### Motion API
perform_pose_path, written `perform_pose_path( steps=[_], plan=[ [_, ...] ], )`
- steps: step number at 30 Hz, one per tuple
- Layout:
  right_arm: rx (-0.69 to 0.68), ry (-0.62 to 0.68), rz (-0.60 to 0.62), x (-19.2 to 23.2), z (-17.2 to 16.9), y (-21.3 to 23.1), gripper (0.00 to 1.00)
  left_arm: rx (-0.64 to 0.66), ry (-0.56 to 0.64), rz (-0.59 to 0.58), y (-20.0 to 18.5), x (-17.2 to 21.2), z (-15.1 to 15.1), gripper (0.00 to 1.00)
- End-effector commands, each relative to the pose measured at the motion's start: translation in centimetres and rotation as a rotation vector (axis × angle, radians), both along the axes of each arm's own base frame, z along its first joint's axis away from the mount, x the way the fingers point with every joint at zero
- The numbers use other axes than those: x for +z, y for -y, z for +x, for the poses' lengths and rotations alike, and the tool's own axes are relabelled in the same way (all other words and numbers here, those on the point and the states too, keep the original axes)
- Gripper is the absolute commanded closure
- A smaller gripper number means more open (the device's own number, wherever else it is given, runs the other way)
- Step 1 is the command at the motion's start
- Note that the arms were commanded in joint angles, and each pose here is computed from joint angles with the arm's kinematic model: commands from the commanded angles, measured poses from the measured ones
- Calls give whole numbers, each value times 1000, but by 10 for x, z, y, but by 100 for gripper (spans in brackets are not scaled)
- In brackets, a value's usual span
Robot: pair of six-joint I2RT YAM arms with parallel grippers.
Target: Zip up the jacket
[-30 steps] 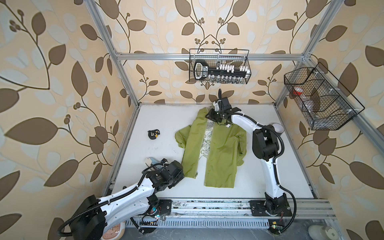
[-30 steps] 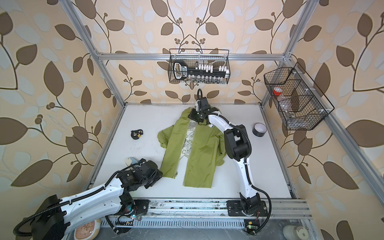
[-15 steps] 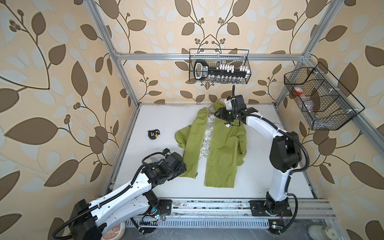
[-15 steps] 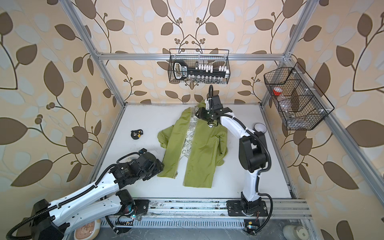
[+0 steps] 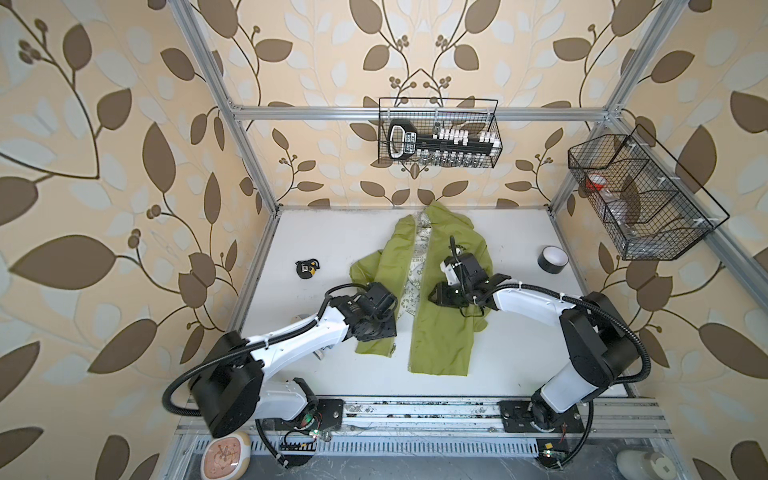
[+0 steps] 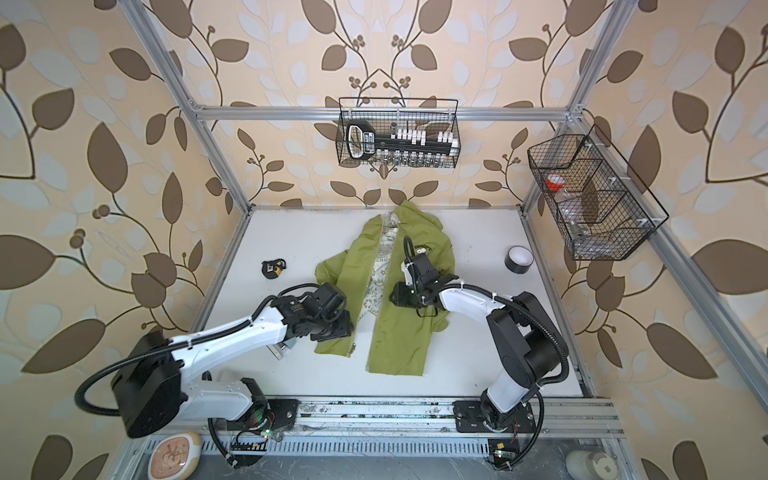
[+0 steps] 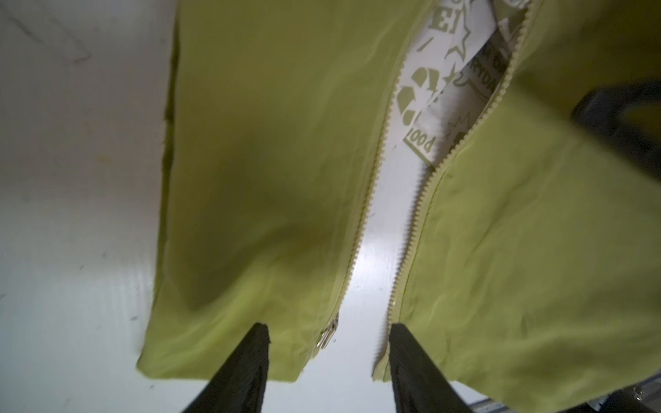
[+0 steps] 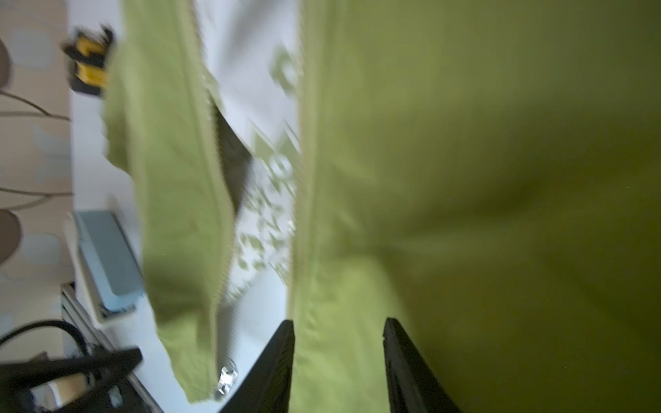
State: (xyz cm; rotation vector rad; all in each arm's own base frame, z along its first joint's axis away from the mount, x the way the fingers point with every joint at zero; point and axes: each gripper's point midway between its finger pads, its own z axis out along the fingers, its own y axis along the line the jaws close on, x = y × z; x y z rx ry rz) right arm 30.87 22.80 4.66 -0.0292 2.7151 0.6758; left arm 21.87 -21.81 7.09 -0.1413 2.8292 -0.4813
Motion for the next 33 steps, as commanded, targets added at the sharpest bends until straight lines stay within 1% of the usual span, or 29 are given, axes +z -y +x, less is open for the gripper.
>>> perform_pose_path(
  steps=[1, 6, 12, 16, 20, 22, 26, 30, 33],
  plan=[
    [-64, 67, -19, 4, 13, 16, 55, -102, 13, -23, 18, 0, 5, 45],
    [-132, 39, -54, -12, 25, 44, 55, -116, -12, -11, 27, -22, 10, 46],
    [-197, -4, -75, -31, 62, 64, 56, -147, -37, -1, 44, -40, 24, 45],
    [-244, -8, -78, -32, 90, 77, 56, -167, -32, 7, 57, -42, 40, 45],
    [-256, 2, -72, -22, 104, 85, 56, -173, -27, 5, 62, -38, 49, 46],
    [-241, 22, -56, -9, 104, 83, 55, -181, -16, -10, 65, -29, 50, 46],
    [-206, 87, -7, 30, 97, 76, 51, -183, 14, -44, 65, -2, 48, 45],
    [-169, 165, -13, 67, 76, 71, 46, -170, 61, -82, 57, 30, 41, 46],
    [-143, 212, -27, 87, 57, 64, 42, -155, 81, -104, 48, 45, 32, 49]
  ],
)
